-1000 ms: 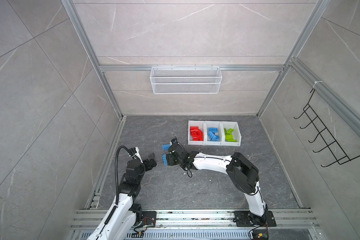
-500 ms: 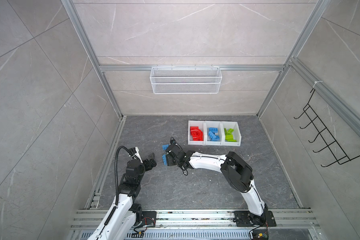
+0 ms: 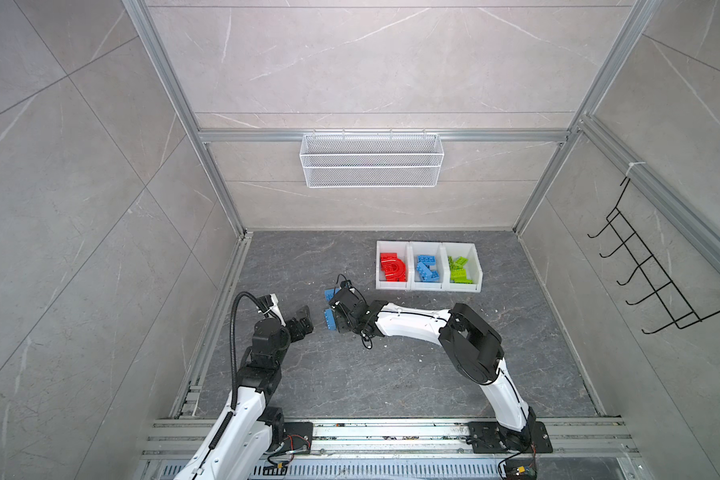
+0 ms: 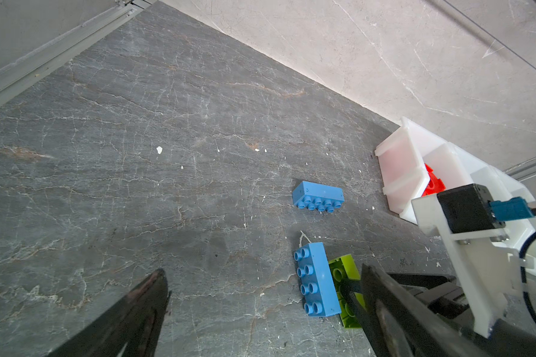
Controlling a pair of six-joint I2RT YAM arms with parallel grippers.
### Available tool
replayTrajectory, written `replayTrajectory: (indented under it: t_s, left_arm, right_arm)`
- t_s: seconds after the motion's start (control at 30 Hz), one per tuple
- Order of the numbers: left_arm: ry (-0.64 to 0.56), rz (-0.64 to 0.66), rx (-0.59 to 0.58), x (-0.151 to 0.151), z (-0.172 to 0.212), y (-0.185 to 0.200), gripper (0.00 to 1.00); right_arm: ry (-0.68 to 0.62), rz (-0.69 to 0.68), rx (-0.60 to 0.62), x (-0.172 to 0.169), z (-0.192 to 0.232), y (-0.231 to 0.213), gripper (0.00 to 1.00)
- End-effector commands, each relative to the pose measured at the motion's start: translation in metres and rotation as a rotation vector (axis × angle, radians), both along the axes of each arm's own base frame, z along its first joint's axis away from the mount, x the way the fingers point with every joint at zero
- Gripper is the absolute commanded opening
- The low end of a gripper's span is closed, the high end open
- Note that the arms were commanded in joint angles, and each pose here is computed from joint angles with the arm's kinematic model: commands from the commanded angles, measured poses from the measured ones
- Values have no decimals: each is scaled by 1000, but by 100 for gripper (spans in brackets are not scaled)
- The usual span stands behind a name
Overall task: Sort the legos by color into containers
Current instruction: 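Close the right gripper on the lime-green brick and lift it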
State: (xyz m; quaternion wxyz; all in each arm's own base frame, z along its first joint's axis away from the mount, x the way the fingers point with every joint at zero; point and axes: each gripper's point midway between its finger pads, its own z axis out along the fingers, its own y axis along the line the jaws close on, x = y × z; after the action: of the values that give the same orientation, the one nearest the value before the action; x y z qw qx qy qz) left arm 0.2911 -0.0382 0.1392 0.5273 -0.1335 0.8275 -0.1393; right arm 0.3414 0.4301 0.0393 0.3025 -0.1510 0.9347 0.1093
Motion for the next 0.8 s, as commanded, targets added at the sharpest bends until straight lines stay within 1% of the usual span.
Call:
replayTrajectory:
  t_s: [0.0, 0.13, 0.27, 0.4, 0.77]
  left_arm:
    - [-28, -1, 6, 3, 7, 1, 99]
    - [-27, 0, 6, 4, 7, 1, 99]
    - [-26, 0, 6, 4, 6, 1, 99]
    - [-25, 2, 7, 4, 6, 1, 99]
    - [-24, 3, 8, 4, 6, 1, 99]
  right_arm:
    - [-18, -7, -52, -3, 2, -11, 54]
    - [-21, 28, -3, -6, 7, -4, 54]
    - [0, 73, 26, -9, -1, 8, 54]
    - [14, 90, 45, -10, -5, 15, 52]
    - [11, 75, 31, -7, -11, 14, 41]
